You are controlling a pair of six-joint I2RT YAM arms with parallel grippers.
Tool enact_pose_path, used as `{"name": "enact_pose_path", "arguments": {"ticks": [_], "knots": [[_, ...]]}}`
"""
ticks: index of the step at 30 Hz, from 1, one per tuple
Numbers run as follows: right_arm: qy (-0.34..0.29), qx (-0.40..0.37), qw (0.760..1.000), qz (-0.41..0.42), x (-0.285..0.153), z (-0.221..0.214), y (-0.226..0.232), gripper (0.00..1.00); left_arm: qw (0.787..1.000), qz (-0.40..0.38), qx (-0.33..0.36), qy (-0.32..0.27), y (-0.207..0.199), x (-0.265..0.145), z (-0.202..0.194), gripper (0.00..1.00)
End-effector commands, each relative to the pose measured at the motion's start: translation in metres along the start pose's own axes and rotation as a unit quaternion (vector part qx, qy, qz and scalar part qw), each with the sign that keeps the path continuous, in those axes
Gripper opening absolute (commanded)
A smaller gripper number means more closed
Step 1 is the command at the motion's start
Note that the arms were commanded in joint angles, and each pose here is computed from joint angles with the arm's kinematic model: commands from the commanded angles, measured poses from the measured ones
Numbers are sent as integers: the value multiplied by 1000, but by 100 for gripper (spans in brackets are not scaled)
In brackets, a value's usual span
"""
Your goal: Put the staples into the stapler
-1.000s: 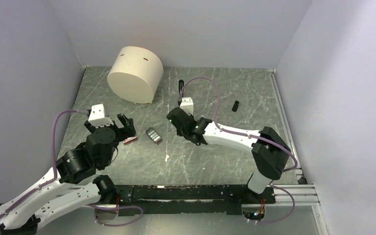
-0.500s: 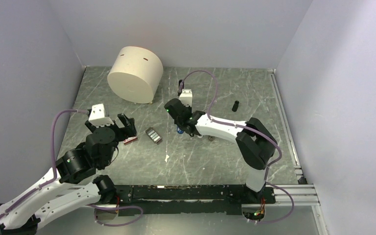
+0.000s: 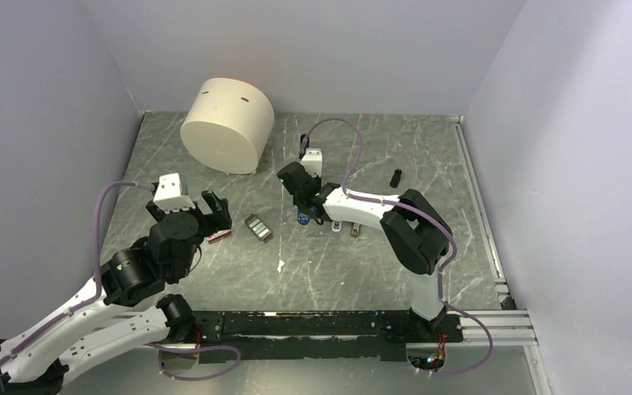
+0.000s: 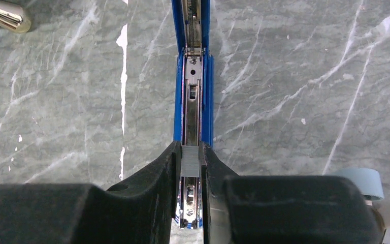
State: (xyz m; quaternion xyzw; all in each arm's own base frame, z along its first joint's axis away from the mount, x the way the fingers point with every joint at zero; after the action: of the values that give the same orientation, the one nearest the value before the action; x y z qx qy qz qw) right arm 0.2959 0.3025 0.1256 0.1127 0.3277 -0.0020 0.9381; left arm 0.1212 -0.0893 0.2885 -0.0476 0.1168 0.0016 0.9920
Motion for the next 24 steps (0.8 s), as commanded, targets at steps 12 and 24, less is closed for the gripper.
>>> {"name": "enact_pose_path", "arguments": {"ticks": [12,24], "knots": [[-4,8,1000,2,14,3,2,21,1000,0,-1,-9,-2,1,4,95],[-15,19,999,21,2,14,3,21,1000,3,0,-9,-2,1,4,95]]}}
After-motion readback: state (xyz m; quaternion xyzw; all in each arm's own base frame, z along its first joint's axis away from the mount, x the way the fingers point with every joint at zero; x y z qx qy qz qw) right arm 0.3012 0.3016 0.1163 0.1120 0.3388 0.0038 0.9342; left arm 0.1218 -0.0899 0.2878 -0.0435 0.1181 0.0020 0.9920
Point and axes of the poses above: each gripper's point midway between its finger pads, its own x axis out along the fingers, its own y axis along the line the jaws close on, z = x × y, the point moved 10 cm from there along -x, back along the fingers, and after that the axes turned 11 degrees about x, right-handed, at the moved point
